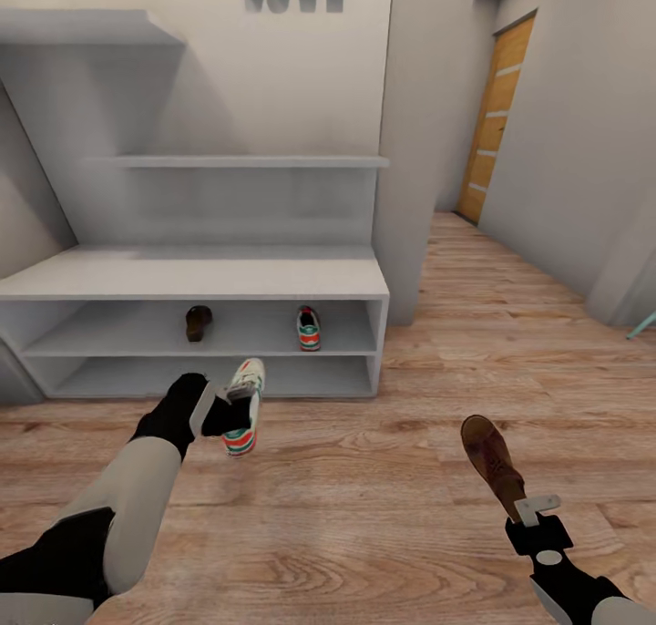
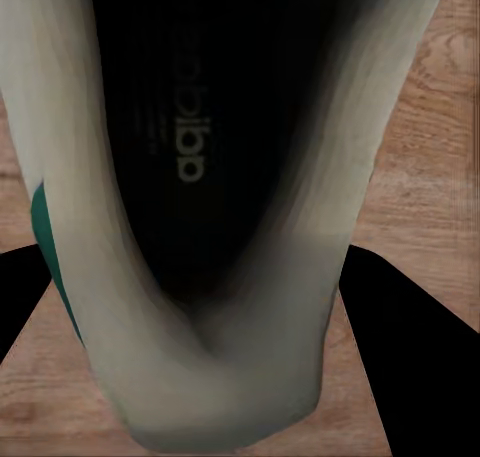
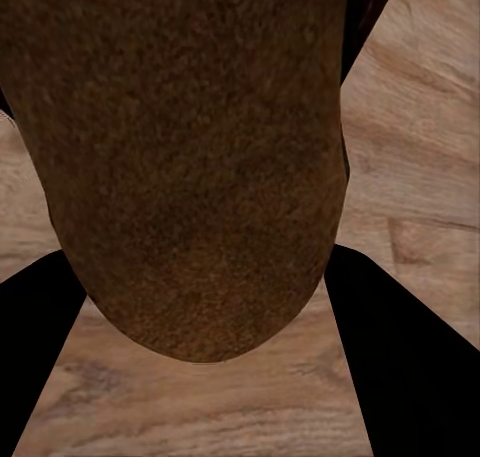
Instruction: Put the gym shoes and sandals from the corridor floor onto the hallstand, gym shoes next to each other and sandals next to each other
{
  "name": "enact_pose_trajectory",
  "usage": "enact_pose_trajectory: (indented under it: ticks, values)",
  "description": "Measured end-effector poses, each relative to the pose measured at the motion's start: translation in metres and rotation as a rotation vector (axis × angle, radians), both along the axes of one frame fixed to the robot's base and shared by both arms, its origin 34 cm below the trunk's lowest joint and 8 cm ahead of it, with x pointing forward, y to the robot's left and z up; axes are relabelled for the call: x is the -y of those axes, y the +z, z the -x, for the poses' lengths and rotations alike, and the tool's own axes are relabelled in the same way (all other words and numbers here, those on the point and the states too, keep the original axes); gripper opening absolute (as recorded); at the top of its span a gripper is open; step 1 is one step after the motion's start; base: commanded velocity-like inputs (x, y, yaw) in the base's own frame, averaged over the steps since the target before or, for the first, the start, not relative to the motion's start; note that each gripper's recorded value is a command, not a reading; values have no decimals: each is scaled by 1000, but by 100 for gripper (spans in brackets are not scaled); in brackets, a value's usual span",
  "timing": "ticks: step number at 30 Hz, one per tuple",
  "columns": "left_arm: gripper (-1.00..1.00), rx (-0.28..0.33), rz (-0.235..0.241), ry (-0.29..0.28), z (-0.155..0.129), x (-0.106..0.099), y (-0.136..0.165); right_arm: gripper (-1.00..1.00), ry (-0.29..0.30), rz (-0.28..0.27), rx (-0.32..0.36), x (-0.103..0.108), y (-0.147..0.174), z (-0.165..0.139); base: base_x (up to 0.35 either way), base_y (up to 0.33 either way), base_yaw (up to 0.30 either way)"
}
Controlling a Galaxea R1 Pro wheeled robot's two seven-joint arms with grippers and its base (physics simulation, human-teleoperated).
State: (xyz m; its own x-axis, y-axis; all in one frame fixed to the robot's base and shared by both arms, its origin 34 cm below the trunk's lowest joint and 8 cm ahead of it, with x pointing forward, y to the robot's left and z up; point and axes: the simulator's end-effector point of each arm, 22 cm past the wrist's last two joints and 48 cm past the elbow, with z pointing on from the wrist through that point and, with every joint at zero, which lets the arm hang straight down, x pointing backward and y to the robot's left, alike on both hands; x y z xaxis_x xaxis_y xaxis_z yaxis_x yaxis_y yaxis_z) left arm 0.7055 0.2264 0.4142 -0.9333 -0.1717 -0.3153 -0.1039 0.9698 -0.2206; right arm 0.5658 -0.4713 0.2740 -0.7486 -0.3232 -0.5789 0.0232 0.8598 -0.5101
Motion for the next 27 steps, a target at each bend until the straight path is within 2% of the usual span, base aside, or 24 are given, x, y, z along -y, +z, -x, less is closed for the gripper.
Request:
enact_pose_trajectory:
  ticks: [1, 2, 5, 8, 18, 27]
  values:
    - [-100, 2, -1, 0, -1, 0, 1, -100, -2, 3, 1, 1, 1, 0, 224, 25, 0]
    - [-100, 7, -1, 0, -2, 0, 3, -100, -23, 25, 10, 15, 6, 1, 247, 20, 0]
    - [-100, 13, -2, 1, -4, -1, 5, -100, -34, 53, 13, 29, 11, 3, 208, 11, 0]
    - [-100, 21, -3, 3, -6, -1, 8, -100, -38, 64, 14, 35, 13, 4, 103, 4, 0]
    - [-100, 27, -3, 2, -8, 0, 10, -100, -41, 71, 15, 38, 14, 4, 173, -4, 0]
    - [-100, 29, 3, -5, -8, 7, 10, -100, -41, 71, 15, 38, 15, 4, 165, -95, 0]
